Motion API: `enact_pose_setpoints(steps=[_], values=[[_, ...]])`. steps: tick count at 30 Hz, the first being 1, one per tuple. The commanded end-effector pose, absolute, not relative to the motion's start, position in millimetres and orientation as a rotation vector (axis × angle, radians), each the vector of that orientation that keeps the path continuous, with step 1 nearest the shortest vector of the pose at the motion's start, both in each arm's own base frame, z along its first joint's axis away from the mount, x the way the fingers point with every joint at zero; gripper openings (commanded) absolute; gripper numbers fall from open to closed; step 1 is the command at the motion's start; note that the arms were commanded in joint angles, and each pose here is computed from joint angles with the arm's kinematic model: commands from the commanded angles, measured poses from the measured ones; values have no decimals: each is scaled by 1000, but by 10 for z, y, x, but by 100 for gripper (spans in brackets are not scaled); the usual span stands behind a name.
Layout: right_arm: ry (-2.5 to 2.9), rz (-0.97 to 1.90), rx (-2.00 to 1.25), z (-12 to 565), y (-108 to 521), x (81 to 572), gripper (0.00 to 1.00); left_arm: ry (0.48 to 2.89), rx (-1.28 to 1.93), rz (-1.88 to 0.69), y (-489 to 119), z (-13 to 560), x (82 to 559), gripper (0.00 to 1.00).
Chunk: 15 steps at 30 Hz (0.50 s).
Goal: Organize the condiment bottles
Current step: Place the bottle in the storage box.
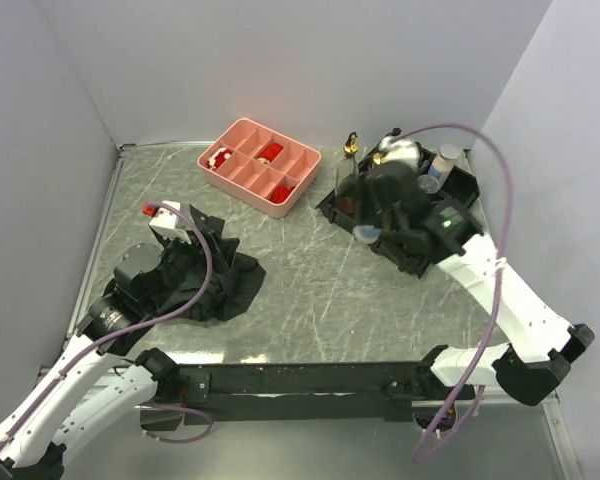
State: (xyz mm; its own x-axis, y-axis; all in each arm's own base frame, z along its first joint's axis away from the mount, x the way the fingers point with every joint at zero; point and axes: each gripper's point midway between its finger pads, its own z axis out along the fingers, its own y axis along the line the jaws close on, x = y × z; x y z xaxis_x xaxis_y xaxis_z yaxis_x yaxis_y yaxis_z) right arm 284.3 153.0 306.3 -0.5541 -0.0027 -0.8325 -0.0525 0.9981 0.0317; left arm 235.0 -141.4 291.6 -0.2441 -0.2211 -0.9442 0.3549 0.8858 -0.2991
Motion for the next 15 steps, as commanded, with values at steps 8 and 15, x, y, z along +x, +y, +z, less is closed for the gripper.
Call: enact_pose_setpoints(steps=[8, 15], values=[[1967, -213, 327, 3843, 155, 3262, 17, 1714, 100, -546, -1425, 2998, 2380, 96], [1834, -368, 623, 3920, -785, 3727, 17, 1712, 105, -556, -1438, 3003, 2368, 97]])
